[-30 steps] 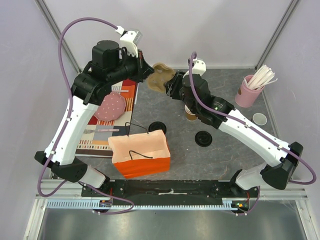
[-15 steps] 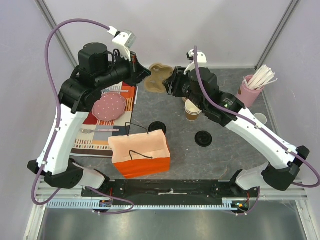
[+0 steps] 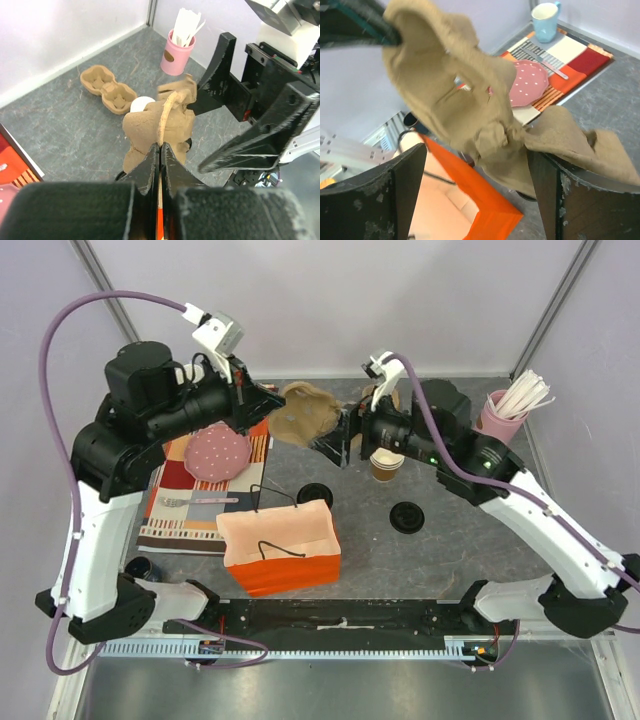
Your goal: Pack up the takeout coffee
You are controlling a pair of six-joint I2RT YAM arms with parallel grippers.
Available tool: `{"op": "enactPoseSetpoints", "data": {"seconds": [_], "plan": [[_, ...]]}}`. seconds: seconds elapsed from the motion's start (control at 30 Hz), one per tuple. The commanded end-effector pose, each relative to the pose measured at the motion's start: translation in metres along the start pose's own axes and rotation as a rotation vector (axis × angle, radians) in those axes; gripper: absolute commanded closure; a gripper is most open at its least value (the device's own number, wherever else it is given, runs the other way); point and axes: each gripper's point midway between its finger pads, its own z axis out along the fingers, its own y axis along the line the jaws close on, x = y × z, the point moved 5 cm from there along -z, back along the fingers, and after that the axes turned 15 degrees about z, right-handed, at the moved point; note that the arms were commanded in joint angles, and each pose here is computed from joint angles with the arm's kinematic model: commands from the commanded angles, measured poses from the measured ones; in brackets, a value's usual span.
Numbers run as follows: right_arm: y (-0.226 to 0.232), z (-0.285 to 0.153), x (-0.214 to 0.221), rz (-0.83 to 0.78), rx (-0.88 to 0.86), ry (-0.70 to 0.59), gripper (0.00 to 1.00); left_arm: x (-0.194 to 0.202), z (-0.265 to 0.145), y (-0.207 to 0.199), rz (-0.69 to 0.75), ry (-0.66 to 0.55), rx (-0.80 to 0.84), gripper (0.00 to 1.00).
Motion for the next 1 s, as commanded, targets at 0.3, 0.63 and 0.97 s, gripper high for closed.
{"op": "enactPoseSetpoints", "data": {"seconds": [0.3, 0.63, 0.97], "plan": [[0.047, -0.078, 0.004, -0.145, -0.305, 0.056, 0.1, -0.018, -0.052, -0.011, 0.127, -0.101, -0.032, 0.98], [0.021, -0.103, -0.015, -0.154, -0.072, -0.145, 0.21, -0.009, -0.086, -0.029, 0.14, -0.138, 0.024, 0.98], [0.047, -0.105, -0.019, -0.324, -0.264, -0.095, 0.25, -0.001, -0.111, -0.038, 0.103, -0.162, 0.015, 0.98]]}}
